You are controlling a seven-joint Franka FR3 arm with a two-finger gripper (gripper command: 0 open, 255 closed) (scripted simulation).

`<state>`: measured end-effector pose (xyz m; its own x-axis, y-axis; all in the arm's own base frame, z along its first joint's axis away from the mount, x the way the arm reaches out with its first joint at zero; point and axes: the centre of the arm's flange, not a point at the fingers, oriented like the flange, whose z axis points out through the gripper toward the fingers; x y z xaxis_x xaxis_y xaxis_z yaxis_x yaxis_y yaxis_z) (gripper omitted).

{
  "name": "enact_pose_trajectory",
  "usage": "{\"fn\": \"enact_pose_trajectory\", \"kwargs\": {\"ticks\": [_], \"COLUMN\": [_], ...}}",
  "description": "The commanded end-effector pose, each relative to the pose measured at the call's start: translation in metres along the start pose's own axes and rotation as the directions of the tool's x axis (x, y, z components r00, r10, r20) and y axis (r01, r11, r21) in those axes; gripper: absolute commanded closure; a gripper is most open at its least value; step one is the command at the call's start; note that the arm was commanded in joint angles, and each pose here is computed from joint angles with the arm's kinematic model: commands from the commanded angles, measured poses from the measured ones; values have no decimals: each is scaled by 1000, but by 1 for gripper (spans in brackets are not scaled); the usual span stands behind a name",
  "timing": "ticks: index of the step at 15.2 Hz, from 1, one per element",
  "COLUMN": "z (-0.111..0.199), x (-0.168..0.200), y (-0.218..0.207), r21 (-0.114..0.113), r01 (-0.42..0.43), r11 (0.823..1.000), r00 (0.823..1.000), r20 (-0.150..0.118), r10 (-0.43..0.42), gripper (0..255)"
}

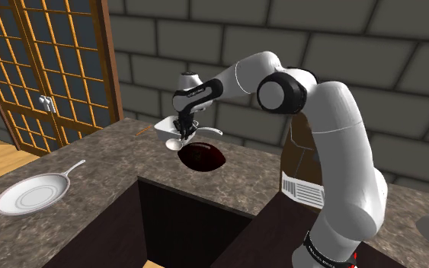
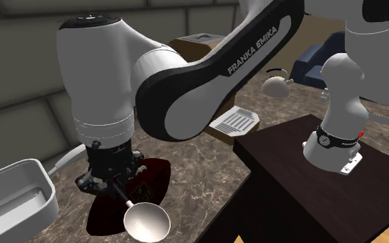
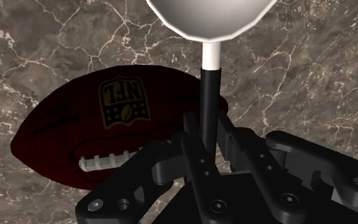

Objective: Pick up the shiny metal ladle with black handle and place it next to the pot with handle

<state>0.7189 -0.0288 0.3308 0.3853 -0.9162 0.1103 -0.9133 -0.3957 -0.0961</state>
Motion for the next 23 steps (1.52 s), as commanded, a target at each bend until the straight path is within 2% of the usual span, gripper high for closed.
{"fn": "enact_pose_trajectory", "kwargs": {"ticks": [1, 4, 23], "z": [2, 4, 103], "x": [-10, -30, -42], "y": [-25, -68, -58], "r21": [0, 0, 0], "r01": [-1, -1, -1], "r11": [1000, 1000, 1000], "r00": [1000, 1000, 1000], "r20": [0, 0, 0], "r10": [1, 1, 1], "gripper": [255, 255, 255]}}
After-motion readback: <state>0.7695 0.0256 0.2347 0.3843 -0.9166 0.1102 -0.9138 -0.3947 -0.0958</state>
